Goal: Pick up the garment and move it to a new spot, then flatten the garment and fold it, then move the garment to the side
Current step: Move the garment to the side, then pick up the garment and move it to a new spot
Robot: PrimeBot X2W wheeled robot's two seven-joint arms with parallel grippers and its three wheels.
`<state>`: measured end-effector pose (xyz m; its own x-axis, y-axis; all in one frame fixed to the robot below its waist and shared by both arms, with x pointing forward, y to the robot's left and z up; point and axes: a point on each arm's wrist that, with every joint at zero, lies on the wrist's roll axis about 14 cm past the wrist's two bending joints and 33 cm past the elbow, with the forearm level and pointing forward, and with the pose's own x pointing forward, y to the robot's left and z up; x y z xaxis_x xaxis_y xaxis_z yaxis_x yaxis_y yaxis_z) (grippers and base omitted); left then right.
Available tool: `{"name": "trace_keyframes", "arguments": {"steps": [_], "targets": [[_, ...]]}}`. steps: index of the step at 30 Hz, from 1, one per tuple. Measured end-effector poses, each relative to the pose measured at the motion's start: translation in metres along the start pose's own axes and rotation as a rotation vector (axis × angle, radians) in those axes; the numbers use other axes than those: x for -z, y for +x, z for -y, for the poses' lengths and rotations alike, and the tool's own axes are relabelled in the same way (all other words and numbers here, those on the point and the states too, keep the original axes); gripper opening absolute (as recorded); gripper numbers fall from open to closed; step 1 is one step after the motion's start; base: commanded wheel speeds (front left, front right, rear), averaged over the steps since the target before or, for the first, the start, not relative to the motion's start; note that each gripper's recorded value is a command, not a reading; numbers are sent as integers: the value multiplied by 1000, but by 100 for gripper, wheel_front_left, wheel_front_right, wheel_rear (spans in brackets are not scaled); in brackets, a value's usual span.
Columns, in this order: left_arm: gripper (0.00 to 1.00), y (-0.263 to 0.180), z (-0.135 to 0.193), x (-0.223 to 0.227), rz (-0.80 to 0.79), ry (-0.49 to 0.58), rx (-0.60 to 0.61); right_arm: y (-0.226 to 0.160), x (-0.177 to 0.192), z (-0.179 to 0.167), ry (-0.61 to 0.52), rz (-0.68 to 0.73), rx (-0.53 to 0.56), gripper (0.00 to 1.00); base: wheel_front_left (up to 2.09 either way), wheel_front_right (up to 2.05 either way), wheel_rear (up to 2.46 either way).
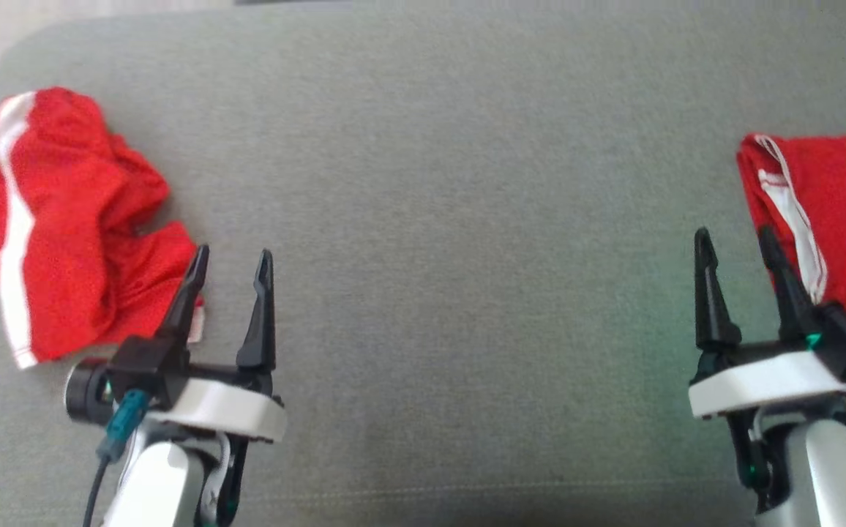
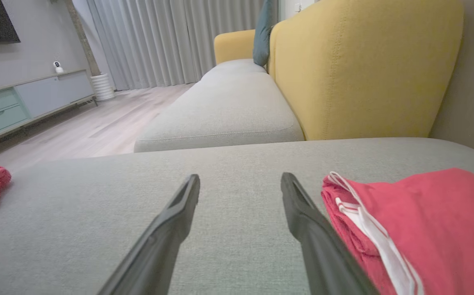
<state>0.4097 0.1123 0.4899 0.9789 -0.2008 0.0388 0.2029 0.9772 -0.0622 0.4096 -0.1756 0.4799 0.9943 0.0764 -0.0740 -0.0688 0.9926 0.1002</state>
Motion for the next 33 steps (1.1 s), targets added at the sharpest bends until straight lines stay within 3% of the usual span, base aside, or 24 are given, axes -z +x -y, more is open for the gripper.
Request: {"name": "trace_keyframes", "arguments": {"steps": [7, 22, 33], "targets": [[100, -31, -16, -6, 2, 15, -63, -16, -8, -18, 17, 6, -48, 100, 0, 0, 0], [100, -62, -10, -7, -4, 32, -61, -62, -7, -10, 39, -7, -14, 100, 0, 0, 0], [100, -66, -11, -6, -7, 35, -73, -64, -16, -12, 36, 16, -20, 100, 0, 0, 0]]}}
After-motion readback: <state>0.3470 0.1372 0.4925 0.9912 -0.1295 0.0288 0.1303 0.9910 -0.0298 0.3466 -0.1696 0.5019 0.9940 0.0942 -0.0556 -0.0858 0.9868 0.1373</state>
